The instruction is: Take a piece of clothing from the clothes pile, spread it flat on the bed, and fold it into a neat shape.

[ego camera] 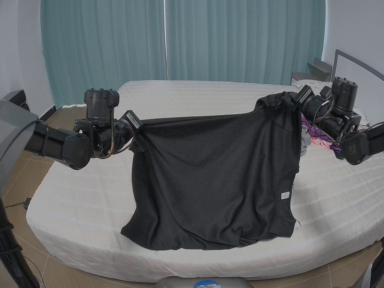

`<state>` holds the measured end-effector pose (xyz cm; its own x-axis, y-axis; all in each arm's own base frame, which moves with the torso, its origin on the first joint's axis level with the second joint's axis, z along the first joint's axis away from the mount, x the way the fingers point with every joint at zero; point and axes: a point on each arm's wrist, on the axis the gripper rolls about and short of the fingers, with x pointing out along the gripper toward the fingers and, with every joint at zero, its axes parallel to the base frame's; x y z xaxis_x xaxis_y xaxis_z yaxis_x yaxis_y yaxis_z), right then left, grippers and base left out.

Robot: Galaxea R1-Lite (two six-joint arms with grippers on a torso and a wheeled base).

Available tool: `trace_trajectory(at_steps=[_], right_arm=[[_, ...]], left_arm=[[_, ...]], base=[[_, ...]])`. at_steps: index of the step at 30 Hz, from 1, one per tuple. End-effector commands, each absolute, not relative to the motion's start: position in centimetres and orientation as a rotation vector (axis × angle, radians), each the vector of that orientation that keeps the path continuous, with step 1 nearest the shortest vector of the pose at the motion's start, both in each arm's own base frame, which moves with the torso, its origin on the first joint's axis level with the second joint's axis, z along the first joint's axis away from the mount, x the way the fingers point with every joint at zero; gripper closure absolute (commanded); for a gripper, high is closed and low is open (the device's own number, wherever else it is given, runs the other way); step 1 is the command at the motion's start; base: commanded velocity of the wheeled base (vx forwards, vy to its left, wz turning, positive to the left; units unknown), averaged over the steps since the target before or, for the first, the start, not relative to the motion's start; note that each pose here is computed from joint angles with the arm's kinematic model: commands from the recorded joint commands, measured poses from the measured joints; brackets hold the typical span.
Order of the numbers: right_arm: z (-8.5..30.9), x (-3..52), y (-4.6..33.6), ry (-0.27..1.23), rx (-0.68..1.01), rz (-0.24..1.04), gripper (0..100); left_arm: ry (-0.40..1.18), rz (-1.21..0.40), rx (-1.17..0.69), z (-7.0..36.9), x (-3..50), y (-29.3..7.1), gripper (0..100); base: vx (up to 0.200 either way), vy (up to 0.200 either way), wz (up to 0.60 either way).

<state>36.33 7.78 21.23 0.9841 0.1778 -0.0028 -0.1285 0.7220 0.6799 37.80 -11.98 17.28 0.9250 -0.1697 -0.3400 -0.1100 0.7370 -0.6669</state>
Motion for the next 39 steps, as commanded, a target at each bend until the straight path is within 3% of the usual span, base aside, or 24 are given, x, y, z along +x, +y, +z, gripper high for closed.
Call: trace_trajectory(at_steps=[1, 9, 14, 15, 19, 22, 26, 35, 39], right_arm=[[14.9, 39.9, 9.0, 0.181, 0.729, 0.133, 100], [7.7, 42.7, 9.3, 0.256, 0.718, 0.081, 100], [5.4, 44.0, 9.6, 0.267, 0.718, 0.074, 100], [4.9, 44.3, 9.5, 0.271, 0.719, 0.071, 0], [0.5, 45.0, 9.5, 0.347, 0.707, 0.031, 0], [-0.5, 45.0, 8.5, 0.366, 0.709, 0.005, 0], [0.7, 45.2, 7.2, 0.332, 0.756, -0.021, 0], [3.7, 42.5, 6.7, 0.334, 0.834, -0.021, 0], [3.9, 41.3, 6.8, 0.358, 0.829, -0.020, 0]], left_arm=[[0.504, 0.023, -0.717, 11.0, 41.5, -12.6, 100], [0.558, 0.051, -0.707, 6.2, 44.3, -13.5, 100], [0.574, 0.065, -0.715, 3.9, 45.7, -13.8, 100], [0.576, 0.067, -0.719, 3.6, 46.0, -13.9, 0], [0.614, 0.102, -0.706, 0.0, 47.0, -14.0, 0], [0.620, 0.122, -0.696, -0.8, 47.1, -13.9, 0], [0.644, 0.153, -0.694, -0.6, 46.9, -13.1, 0], [0.603, 0.171, -0.721, 5.4, 46.8, -10.4, 0], [0.713, 0.165, -0.629, 5.0, 46.2, -9.4, 0]], base=[[0.000, 0.000, 0.00], [0.000, 0.000, 0.00], [0.000, 0.000, 0.00], [0.000, 0.000, 0.00], [0.000, 0.000, 0.00], [0.000, 0.000, 0.00], [0.000, 0.000, 0.00], [0.000, 0.000, 0.00], [0.000, 0.000, 0.00]])
